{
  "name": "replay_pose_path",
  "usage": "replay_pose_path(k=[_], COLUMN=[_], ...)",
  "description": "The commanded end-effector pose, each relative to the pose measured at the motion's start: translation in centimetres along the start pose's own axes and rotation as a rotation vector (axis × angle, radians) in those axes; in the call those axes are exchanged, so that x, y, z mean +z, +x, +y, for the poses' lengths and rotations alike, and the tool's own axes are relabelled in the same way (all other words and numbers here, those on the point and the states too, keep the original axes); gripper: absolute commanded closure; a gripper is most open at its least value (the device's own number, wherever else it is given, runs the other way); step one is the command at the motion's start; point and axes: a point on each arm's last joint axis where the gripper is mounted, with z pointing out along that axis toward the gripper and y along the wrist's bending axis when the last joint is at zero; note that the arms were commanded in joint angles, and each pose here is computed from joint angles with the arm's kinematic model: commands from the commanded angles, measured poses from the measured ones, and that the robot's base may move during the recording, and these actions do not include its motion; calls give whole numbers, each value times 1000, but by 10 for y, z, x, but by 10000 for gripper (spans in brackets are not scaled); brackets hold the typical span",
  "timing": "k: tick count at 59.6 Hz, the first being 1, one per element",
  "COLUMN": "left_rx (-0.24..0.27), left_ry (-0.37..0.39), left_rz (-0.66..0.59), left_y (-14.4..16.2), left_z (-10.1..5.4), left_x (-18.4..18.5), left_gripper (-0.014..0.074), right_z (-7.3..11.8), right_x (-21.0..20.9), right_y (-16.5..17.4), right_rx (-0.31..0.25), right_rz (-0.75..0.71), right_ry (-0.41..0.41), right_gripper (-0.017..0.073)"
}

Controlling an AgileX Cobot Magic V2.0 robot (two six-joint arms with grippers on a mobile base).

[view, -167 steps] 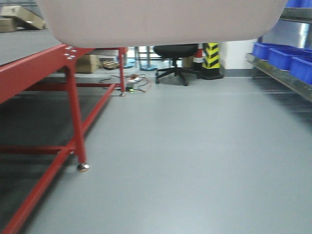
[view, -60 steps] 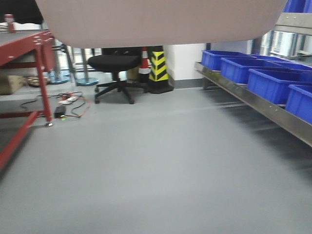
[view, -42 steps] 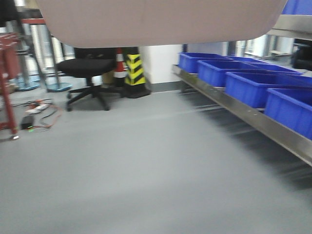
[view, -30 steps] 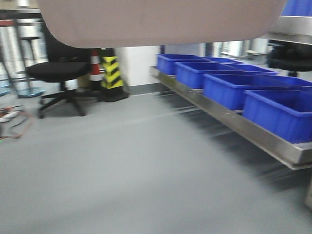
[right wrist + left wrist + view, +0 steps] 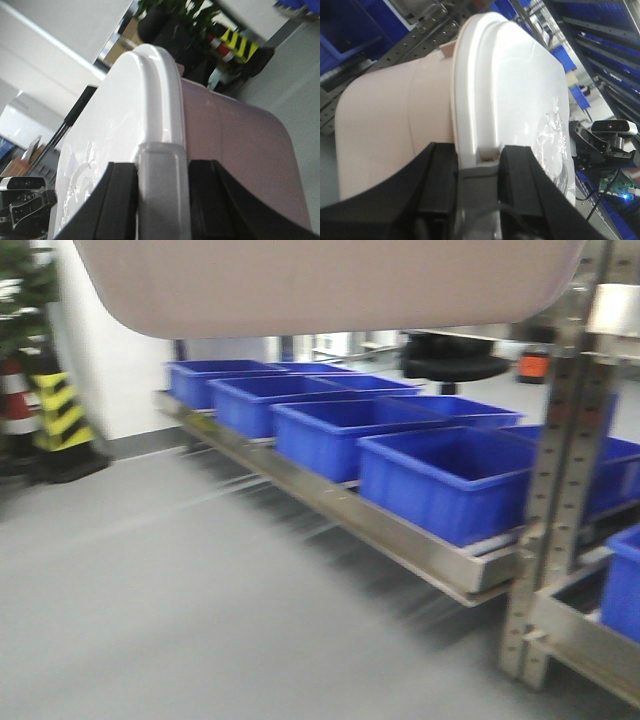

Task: Grab white bin and place on right shelf
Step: 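Carry the bin with both grippers toward the shelf of blue crates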

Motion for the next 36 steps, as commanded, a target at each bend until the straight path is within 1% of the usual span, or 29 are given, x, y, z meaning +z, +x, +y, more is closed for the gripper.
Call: replay_pose_path(k=[1, 36], left_rx=[60, 60], left_ry=[237, 237], left_rz=[116, 116], left_y=[11, 11], left_z=[-42, -42], left_x=[-3, -3], left_gripper=[720, 720], right_z=[45, 45], right_x=[-5, -5], right_y=[6, 6], right_rx=[-22, -22], right_rz=[77, 77], right_ry=[-267, -267], right_gripper=[501, 501])
